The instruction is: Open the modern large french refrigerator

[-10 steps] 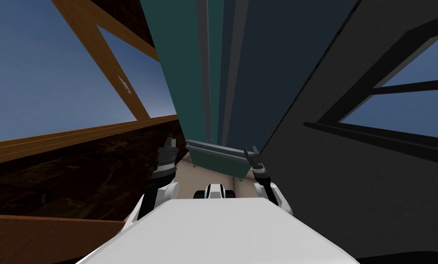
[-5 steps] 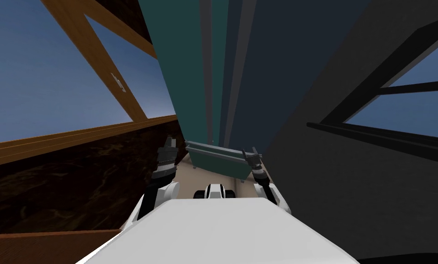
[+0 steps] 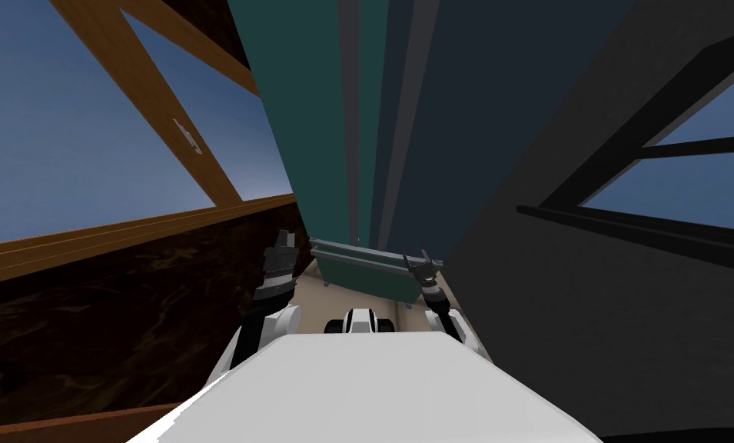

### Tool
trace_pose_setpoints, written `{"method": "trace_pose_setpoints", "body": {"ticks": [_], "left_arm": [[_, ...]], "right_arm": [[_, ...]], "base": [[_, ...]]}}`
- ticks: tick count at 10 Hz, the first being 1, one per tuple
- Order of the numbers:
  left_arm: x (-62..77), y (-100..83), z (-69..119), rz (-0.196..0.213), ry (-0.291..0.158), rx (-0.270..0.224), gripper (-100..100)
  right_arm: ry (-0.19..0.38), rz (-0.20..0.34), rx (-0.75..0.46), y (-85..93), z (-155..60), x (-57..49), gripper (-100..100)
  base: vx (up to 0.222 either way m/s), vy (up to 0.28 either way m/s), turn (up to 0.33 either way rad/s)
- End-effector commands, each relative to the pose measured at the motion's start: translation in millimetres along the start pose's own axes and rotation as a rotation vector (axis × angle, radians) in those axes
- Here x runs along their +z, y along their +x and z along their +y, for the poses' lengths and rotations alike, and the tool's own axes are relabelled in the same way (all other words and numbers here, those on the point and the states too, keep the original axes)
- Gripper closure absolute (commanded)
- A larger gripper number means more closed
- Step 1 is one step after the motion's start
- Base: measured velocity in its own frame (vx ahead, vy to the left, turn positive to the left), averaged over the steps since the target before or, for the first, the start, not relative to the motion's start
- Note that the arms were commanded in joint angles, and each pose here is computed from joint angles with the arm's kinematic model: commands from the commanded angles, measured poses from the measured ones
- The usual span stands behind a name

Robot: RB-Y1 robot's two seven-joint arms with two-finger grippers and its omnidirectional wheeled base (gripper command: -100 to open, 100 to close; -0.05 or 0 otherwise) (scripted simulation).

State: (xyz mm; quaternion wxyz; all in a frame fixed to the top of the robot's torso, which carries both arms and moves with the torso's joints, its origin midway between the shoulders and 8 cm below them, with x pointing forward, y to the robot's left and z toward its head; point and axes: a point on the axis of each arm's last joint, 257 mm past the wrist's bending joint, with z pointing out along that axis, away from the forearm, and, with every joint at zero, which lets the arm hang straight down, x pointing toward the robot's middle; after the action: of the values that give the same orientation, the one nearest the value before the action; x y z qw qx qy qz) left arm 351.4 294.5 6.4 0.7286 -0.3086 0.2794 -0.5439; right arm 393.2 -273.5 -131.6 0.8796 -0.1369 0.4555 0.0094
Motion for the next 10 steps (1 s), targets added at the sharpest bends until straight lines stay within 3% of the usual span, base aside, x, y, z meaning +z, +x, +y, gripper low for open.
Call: {"method": "trace_pose_setpoints", "body": {"ticks": [1,10], "left_arm": [[0.0,0.0,0.0,0.000,0.000,0.000,0],[0.0,0.0,0.0,0.000,0.000,0.000,0]], "right_arm": [[-0.013,0.023,-0.086,14.1,2,-4.4,-100],[-0.051,0.076,-0.296,48.0,12,-20.5,-100]], "base": [[0.048,0.061,-0.036],[0.049,0.053,-0.030]]}}
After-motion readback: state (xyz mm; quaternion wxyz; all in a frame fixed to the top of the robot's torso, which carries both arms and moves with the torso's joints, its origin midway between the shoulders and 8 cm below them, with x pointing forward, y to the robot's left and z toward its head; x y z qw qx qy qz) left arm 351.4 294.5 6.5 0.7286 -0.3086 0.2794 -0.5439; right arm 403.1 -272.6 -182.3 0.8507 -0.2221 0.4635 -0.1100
